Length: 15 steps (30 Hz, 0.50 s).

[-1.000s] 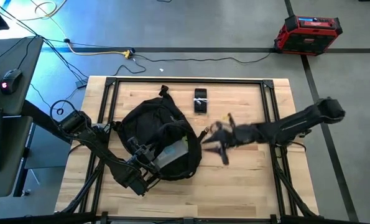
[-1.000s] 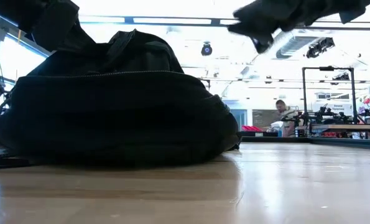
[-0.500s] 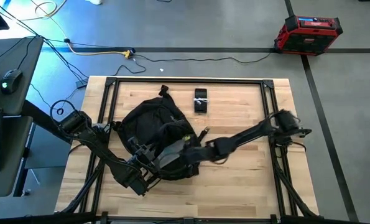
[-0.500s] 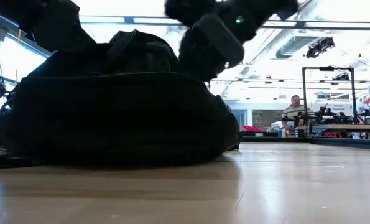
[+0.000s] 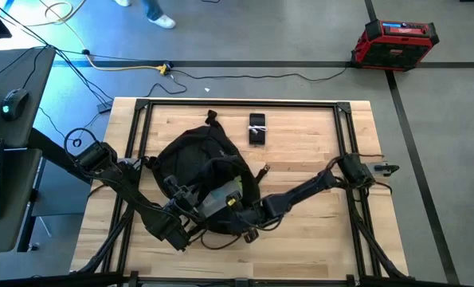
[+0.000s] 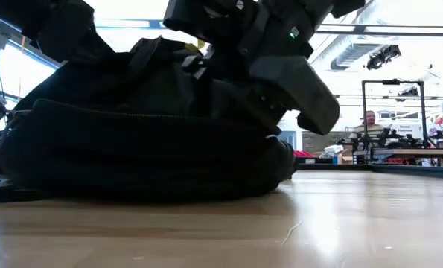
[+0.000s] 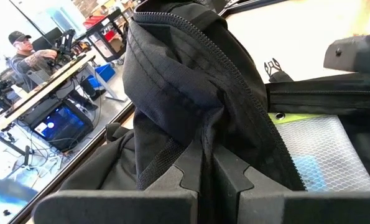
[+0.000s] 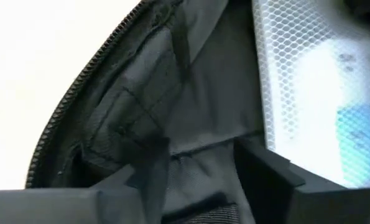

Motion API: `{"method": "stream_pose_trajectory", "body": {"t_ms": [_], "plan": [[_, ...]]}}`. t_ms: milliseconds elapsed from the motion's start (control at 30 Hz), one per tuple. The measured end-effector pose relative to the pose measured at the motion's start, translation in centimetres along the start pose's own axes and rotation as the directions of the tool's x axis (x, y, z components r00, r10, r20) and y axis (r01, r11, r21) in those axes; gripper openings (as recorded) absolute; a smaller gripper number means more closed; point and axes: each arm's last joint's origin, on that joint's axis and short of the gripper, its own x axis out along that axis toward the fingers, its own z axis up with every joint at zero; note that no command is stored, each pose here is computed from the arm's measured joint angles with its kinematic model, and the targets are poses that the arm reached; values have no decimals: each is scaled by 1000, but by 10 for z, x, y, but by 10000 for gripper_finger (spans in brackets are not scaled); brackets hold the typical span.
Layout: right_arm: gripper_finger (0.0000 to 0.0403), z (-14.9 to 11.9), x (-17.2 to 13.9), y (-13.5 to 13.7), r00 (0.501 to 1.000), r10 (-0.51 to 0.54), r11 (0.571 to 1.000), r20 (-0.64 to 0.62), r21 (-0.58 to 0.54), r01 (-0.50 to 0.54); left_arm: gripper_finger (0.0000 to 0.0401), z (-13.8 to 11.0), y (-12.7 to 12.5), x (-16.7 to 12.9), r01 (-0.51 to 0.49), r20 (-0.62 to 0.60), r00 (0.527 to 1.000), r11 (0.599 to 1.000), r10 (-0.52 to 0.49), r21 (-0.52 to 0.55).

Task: Unpack backpack
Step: Remove the transparent zip bag from the backpack

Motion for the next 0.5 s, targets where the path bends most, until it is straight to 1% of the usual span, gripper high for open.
{"method": "stream_pose_trajectory", "body": {"t_ms": [67, 100, 200, 300, 500], "plan": [[206, 0, 0, 1, 1000, -17, 1000, -4, -18, 16, 0, 0, 0, 0, 0, 0, 1000, 1000, 0, -1], [216, 0, -1, 1, 999, -43, 999, -9, -22, 42, 0, 0, 0, 0, 0, 0, 1000, 1000, 0, -1], [233, -1, -1, -2, 983, -176, 984, -49, -29, 174, 0, 0, 0, 0, 0, 0, 1000, 1000, 0, -1], [237, 1, -1, -6, 957, -285, 959, -54, -20, 284, 0, 0, 0, 0, 0, 0, 1000, 1000, 0, 0], [230, 2, 2, -22, 937, -348, 936, -12, 52, 349, 0, 0, 0, 0, 1, -1, 1000, 1000, -1, -1]]}}
